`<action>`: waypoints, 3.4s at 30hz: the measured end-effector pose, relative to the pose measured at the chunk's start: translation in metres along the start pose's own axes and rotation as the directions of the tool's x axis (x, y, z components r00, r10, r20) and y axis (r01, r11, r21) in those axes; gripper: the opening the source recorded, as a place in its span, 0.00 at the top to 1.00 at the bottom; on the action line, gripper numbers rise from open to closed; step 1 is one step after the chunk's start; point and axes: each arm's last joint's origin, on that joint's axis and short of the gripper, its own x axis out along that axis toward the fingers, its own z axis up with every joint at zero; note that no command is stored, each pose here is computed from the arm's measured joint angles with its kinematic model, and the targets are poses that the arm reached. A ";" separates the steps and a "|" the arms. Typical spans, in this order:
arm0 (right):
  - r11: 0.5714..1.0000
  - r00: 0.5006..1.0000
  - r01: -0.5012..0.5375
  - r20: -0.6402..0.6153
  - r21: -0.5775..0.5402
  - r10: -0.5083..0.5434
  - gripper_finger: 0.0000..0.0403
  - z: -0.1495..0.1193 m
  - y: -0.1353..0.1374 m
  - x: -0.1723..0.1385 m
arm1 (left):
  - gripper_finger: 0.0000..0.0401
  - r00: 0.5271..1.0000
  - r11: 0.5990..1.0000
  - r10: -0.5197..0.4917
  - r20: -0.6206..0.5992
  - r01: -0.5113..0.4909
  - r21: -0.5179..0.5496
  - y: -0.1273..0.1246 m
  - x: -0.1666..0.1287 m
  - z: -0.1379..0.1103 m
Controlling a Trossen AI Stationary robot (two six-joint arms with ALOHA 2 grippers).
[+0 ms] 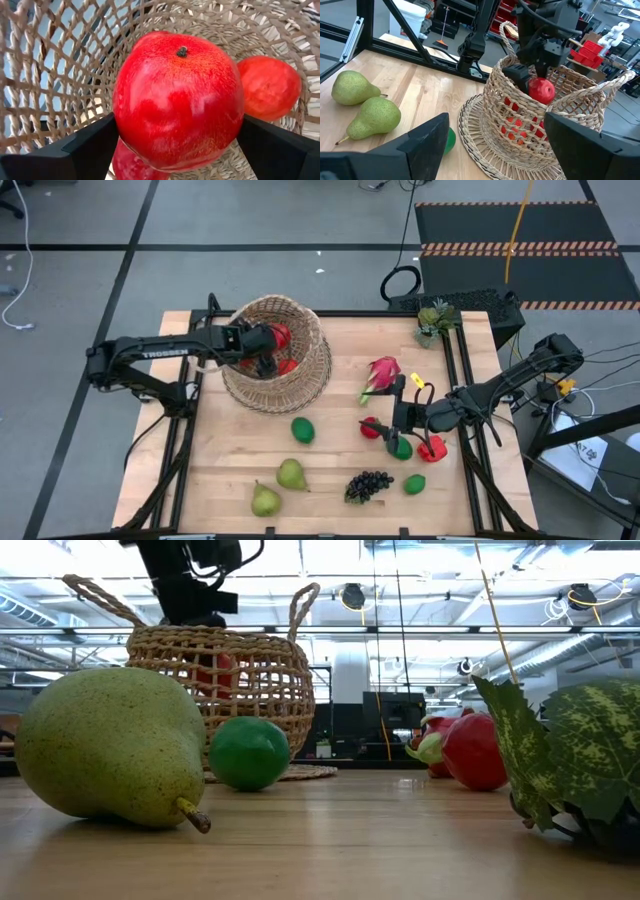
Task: Build produce basket
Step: Put the apple into the basket, then put the bell pepper into the basket
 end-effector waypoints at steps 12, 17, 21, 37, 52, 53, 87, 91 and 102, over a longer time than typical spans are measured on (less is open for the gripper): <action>1.000 1.000 0.000 0.000 0.007 0.000 0.20 0.000 0.000 0.000 | 0.01 0.994 0.990 -0.076 -0.079 0.084 0.109 0.001 0.001 -0.006; 1.000 1.000 0.000 0.000 0.007 0.000 0.20 0.000 0.000 0.000 | 0.01 0.997 0.989 -0.038 -0.071 0.048 0.142 0.002 0.001 -0.006; 1.000 1.000 0.000 0.000 0.007 0.000 0.20 0.000 0.000 0.000 | 0.01 0.999 0.990 0.008 -0.043 -0.002 0.140 0.003 -0.002 -0.005; 0.966 0.999 0.003 -0.035 0.257 0.006 0.20 -0.004 0.001 0.000 | 0.01 0.943 0.995 -0.081 0.323 0.059 0.077 0.016 -0.066 0.004; 0.877 0.938 0.013 -0.311 0.480 0.157 0.20 -0.040 0.028 0.002 | 0.18 0.729 0.930 -0.354 0.585 0.338 0.143 -0.005 -0.138 -0.029; 0.868 0.927 0.010 -0.330 0.497 0.178 0.20 -0.042 0.029 0.000 | 0.20 0.719 0.924 -0.374 0.586 0.347 0.163 -0.010 -0.139 -0.030; 0.868 0.283 -0.270 -0.828 0.417 0.485 0.11 -0.085 0.036 -0.059 | 0.37 0.672 0.875 -0.480 0.564 0.317 0.366 -0.055 -0.138 -0.041; 0.856 0.244 -0.283 -0.830 0.433 0.501 0.08 -0.090 0.039 -0.063 | 0.37 0.673 0.875 -0.479 0.564 0.317 0.366 -0.055 -0.138 -0.041; 0.852 0.164 -0.392 -0.885 0.347 0.436 0.05 -0.113 0.050 -0.071 | 0.37 0.673 0.875 -0.479 0.563 0.319 0.364 -0.055 -0.138 -0.041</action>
